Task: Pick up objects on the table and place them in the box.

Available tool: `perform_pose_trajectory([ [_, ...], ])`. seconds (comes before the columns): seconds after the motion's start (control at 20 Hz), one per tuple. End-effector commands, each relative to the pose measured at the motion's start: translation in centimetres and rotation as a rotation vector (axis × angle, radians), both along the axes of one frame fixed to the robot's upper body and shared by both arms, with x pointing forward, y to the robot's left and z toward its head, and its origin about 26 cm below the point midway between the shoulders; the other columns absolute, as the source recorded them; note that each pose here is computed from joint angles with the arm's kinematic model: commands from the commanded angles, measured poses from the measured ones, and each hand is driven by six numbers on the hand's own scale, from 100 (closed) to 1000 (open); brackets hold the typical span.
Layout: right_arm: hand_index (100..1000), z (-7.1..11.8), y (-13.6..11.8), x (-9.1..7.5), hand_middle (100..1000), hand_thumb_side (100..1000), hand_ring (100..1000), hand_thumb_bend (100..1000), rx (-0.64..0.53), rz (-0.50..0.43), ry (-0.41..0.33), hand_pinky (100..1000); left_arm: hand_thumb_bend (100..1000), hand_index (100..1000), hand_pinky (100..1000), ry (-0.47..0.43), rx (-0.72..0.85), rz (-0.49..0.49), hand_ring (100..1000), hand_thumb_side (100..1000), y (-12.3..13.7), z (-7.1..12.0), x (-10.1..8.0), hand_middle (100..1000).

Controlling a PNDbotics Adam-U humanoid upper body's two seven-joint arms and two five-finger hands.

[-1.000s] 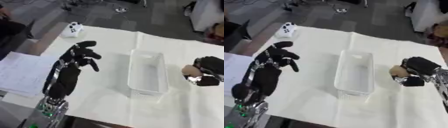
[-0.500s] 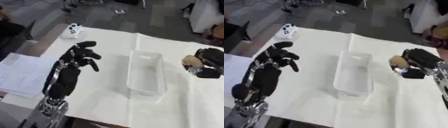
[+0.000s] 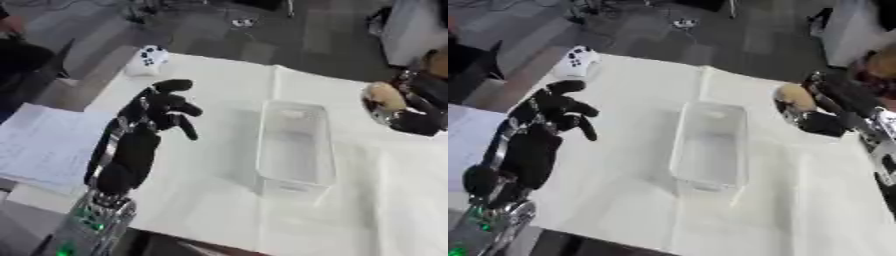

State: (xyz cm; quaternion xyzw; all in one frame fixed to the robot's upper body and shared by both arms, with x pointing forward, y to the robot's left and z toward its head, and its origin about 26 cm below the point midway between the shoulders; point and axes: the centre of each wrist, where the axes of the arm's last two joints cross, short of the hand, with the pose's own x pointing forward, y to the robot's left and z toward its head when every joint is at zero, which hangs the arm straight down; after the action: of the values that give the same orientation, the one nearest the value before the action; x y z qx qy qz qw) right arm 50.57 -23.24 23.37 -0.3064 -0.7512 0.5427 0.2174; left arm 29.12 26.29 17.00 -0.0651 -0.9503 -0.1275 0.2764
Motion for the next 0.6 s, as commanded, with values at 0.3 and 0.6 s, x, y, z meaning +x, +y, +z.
perform_pose_trajectory([
  [0.3,191,1.5,1.4,0.1,100,1000,100,100,0.14,0.086,0.062,100,662,736,436,-0.048,-0.004,-0.025,667,785,0.0,1.8,0.2,791],
  [0.6,208,1.1,3.0,0.1,100,1000,100,100,0.22,0.156,0.151,100,670,736,440,-0.056,-0.012,-0.045,667,776,-0.2,2.3,0.3,790],
])
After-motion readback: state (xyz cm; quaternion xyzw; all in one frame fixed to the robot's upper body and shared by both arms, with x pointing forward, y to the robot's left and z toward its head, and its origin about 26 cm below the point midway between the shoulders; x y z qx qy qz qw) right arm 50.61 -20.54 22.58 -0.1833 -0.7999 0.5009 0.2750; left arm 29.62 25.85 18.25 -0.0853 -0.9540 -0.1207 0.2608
